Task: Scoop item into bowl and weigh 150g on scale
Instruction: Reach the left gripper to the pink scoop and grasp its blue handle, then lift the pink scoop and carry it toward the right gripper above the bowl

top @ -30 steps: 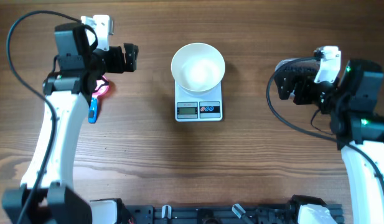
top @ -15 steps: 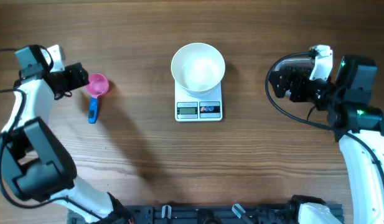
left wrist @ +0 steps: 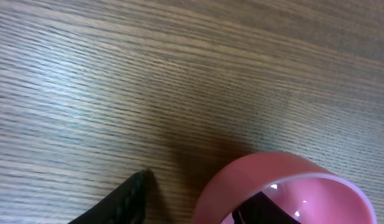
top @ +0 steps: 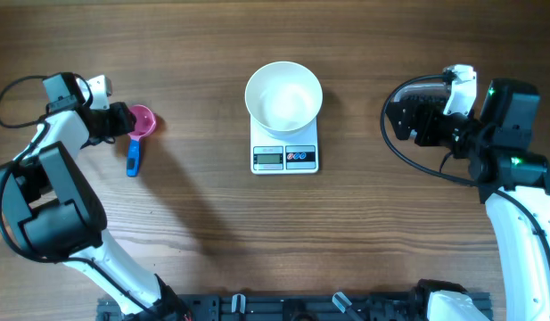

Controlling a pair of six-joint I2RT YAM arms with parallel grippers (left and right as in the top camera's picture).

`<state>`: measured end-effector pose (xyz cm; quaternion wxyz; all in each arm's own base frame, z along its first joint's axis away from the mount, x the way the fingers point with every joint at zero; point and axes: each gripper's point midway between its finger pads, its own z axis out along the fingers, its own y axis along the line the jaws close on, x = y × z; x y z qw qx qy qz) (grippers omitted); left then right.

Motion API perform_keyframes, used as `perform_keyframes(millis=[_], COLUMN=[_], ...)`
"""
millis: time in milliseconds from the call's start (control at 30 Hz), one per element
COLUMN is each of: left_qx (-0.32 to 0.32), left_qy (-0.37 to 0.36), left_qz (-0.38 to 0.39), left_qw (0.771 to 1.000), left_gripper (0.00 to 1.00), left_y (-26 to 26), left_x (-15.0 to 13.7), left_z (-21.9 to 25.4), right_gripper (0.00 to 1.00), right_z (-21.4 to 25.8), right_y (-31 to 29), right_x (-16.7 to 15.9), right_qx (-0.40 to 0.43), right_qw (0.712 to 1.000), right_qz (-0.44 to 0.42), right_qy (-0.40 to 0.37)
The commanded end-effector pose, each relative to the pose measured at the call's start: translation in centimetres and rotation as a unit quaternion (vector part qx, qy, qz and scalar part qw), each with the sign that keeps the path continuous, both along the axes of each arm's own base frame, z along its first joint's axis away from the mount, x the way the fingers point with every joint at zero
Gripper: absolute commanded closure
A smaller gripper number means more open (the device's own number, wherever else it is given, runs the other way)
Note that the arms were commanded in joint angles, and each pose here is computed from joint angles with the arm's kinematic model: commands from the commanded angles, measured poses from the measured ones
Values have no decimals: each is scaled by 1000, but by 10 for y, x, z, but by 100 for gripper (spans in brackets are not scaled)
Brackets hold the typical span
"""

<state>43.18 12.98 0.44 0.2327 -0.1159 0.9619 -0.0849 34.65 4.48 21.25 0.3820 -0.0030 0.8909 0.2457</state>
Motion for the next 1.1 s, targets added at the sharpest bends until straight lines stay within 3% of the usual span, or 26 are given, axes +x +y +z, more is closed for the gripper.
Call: perform_keyframes(millis=[0,267,367,467,567,667,767,967,1067], left_qx=[-4,0,-7,-35,-86,-190,-258,-384,-425], left_qy=[0,-2,-14,-51,-112,-156,-162,-79,-29], left_qz=[-21,-31,-2,83,177,294,340,399,391], left_qw=[1000,1000,1000,995,974,924,889,829,816], left_gripper=[59,96,96,96,96,96,96,96,96], left_y=[-14,-22,-16,0,8,0,-24,-115,-186], left_x=[7,11,15,28,45,50,52,53,50], left_z=[-7,-7,1,40,105,166,192,196,196], right_gripper=[10,14,14,15,17,17,17,18,18], right_z=[7,7,7,9,14,29,46,75,75], right_y=[4,4,4,4,4,9,24,77,109], right_x=[1,1,1,3,7,15,22,25,30], right_qx=[8,8,13,20,35,68,92,137,169], right_qw=[1000,1000,1000,1000,999,997,994,985,981], right_qz=[7,7,3,-4,-14,-20,-5,44,48], right_qy=[-5,-5,-3,-3,-8,-28,-58,-96,-81])
